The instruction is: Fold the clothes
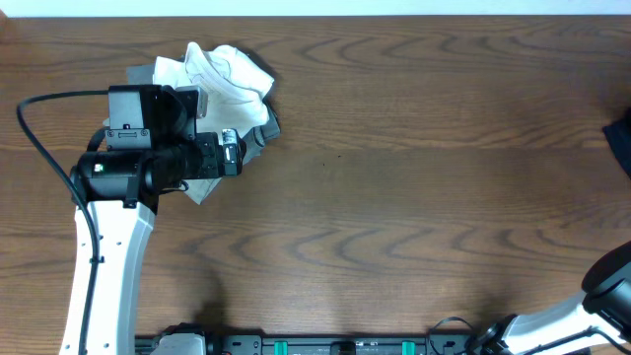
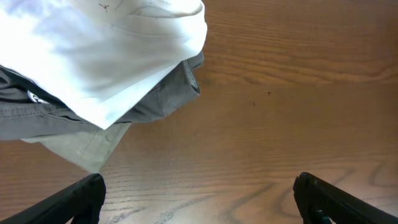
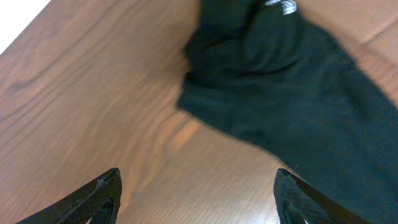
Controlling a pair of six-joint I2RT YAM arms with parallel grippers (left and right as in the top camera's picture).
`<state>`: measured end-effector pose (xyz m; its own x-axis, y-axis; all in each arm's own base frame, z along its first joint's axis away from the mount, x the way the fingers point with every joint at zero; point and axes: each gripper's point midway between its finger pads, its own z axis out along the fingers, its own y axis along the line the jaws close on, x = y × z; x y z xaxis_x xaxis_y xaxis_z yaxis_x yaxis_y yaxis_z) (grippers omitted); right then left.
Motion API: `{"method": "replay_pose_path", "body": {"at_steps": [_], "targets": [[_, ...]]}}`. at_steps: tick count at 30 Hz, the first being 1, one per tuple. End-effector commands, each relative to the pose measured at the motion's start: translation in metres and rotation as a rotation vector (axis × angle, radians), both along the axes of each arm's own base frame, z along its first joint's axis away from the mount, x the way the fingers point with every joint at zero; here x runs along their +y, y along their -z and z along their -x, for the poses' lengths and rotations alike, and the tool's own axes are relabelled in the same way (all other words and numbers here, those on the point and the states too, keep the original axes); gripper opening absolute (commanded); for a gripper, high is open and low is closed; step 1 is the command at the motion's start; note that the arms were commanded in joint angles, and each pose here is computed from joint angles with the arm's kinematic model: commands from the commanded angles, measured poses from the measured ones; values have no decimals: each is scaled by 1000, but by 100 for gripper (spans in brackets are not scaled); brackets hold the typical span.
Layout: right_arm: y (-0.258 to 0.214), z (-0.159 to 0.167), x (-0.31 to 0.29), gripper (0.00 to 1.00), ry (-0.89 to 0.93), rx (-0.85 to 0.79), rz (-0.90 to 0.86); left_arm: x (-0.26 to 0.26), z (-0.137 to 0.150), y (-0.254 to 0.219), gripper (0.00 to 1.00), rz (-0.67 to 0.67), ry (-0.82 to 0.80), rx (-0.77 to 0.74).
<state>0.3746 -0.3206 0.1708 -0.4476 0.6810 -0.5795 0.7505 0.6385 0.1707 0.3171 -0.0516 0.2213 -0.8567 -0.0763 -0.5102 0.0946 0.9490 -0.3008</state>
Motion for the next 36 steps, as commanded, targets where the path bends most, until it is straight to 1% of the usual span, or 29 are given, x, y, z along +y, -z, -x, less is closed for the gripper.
{"method": "replay_pose_path", "body": {"at_steps": [1, 6, 17, 27, 29, 30, 33, 34, 35, 36], "targets": [[-4, 14, -30, 76, 101, 29, 75, -3, -3, -10, 98, 7, 18, -30], [11, 21, -53, 77, 159, 60, 108, -4, -3, -10, 98, 8, 19, -32], [81, 16, -80, 77, 204, 149, 113, -4, -4, -11, 98, 12, 17, -34], [143, 25, -88, 71, 216, 222, 51, -4, -4, -11, 98, 22, 2, -28], [150, 29, -88, 63, 220, 234, 40, -4, -4, -11, 98, 23, 1, -28], [151, 30, -89, 54, 222, 238, 38, -4, -4, -11, 98, 24, -1, -27], [151, 31, -90, 34, 212, 242, 40, -4, -4, -11, 98, 24, -1, -27], [152, 32, -89, 26, 211, 245, 38, -4, -4, -11, 98, 24, -1, -27], [153, 33, -88, 14, 210, 249, 33, -4, -4, -11, 98, 24, -1, -27], [153, 33, -86, 7, 207, 253, 27, -4, -4, -11, 98, 24, -1, -27]]}}
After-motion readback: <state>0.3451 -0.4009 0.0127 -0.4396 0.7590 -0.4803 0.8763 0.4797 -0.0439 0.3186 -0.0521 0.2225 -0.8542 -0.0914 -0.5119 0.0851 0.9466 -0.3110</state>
